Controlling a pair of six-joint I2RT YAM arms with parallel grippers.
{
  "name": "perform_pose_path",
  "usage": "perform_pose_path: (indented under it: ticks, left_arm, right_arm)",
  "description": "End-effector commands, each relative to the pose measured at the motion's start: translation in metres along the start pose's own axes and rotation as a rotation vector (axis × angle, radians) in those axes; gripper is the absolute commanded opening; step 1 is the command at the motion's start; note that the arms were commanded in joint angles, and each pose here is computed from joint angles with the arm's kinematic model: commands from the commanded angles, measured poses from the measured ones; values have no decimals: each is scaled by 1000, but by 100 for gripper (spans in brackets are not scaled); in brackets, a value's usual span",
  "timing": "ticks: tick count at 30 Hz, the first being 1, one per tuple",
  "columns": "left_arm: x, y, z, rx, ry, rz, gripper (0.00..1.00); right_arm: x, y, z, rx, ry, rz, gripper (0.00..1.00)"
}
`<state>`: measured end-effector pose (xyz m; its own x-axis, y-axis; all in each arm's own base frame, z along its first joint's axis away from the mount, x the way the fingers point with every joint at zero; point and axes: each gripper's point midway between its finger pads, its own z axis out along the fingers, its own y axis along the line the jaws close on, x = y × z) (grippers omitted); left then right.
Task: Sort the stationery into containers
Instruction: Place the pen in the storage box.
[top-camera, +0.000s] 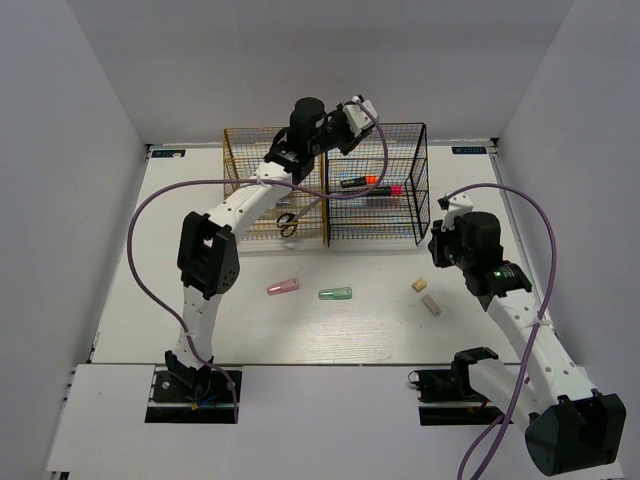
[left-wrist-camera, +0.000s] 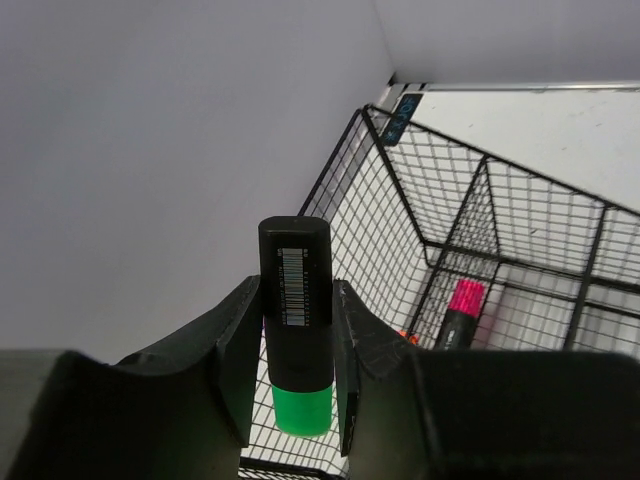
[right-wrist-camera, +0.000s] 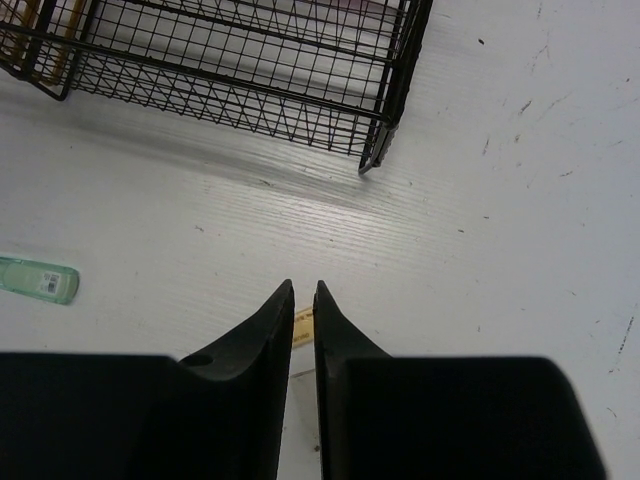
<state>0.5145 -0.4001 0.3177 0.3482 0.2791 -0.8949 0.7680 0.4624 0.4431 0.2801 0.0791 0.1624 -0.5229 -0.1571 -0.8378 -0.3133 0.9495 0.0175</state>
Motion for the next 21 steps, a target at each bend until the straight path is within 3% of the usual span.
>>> perform_pose_path:
  ticks: [1,12,13,14,16,17,18,21]
  left_arm:
    - [-3,20,5,-77,-3,62,1]
    - [28,29,17,-141,42,44,2]
    - [25,28,17,-142,37,41,11]
    - [26,26,17,-146,37,36,36]
    - [26,26,13,-153,46,34,45]
    - [25,28,11,-169,52,33,61]
    - [23,27,11,-170,51,32,67]
    - [14,31,6,-186,46,31,71]
  right_arm:
    - [-9,-1,2,3,-38,-10,17]
    - [-8,-1,3,3,-38,-15,23]
    - [-8,-1,3,3,-38,-13,25]
    - [-9,0,2,-1,-39,-15,25]
    - [-8,-1,3,2,-38,-13,26]
    - [-9,-1,2,1,-41,-13,26]
    - [-8,0,3,-3,-37,-13,26]
    - [-8,0,2,-6,-40,-12,30]
